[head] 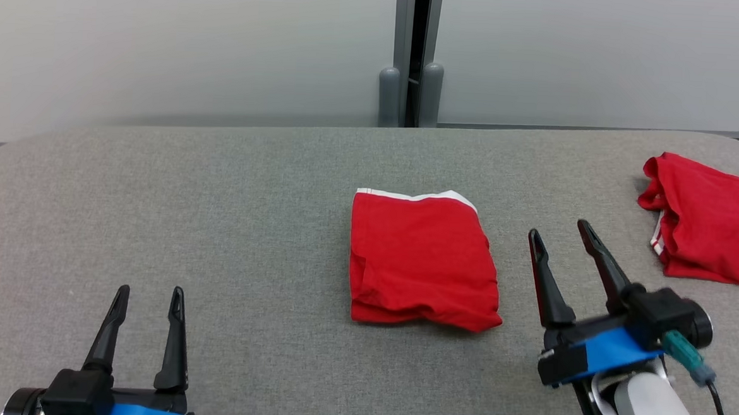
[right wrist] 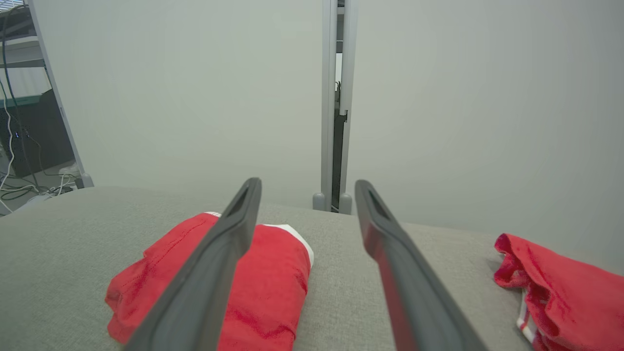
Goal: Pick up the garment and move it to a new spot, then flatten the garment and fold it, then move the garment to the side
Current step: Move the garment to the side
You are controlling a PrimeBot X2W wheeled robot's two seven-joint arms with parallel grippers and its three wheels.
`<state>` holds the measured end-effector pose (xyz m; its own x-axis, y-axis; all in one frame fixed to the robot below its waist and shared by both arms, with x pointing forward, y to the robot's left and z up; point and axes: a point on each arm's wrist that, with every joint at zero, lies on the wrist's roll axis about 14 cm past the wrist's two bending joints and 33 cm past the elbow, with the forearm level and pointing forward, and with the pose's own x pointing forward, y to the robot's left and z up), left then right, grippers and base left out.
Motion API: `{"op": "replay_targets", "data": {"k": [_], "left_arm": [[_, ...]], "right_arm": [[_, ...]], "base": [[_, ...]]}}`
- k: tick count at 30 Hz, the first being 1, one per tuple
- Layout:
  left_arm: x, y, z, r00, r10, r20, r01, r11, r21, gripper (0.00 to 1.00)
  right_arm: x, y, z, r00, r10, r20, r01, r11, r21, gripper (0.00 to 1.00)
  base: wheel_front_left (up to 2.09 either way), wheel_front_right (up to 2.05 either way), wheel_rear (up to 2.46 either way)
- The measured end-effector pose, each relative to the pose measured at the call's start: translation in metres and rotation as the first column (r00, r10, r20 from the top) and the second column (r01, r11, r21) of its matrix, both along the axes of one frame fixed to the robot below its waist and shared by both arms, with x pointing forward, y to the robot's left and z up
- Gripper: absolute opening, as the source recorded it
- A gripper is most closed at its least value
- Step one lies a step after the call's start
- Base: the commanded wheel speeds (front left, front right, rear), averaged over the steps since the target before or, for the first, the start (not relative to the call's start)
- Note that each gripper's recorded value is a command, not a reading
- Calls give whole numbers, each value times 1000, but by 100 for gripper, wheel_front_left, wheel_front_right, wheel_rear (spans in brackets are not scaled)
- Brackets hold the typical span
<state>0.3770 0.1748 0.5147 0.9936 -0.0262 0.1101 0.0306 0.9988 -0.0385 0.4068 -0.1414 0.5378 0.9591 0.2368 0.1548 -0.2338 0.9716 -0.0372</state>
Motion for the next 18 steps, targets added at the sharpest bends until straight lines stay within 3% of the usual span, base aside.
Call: {"op": "replay_targets", "data": {"k": [7, 18], "left_arm": [[10, 2, -4, 1000, 8, -10, -8, 1000, -4, 100], [18, 20, -14, 997, 68, -39, -68, 998, -7, 100]], "right_arm": [[50, 24, -8, 995, 69, -72, -72, 996, -49, 100], [74, 33, -100, 929, 70, -362, -108, 990, -87, 100]], "base": [[0, 0, 0], [0, 0, 0]]}}
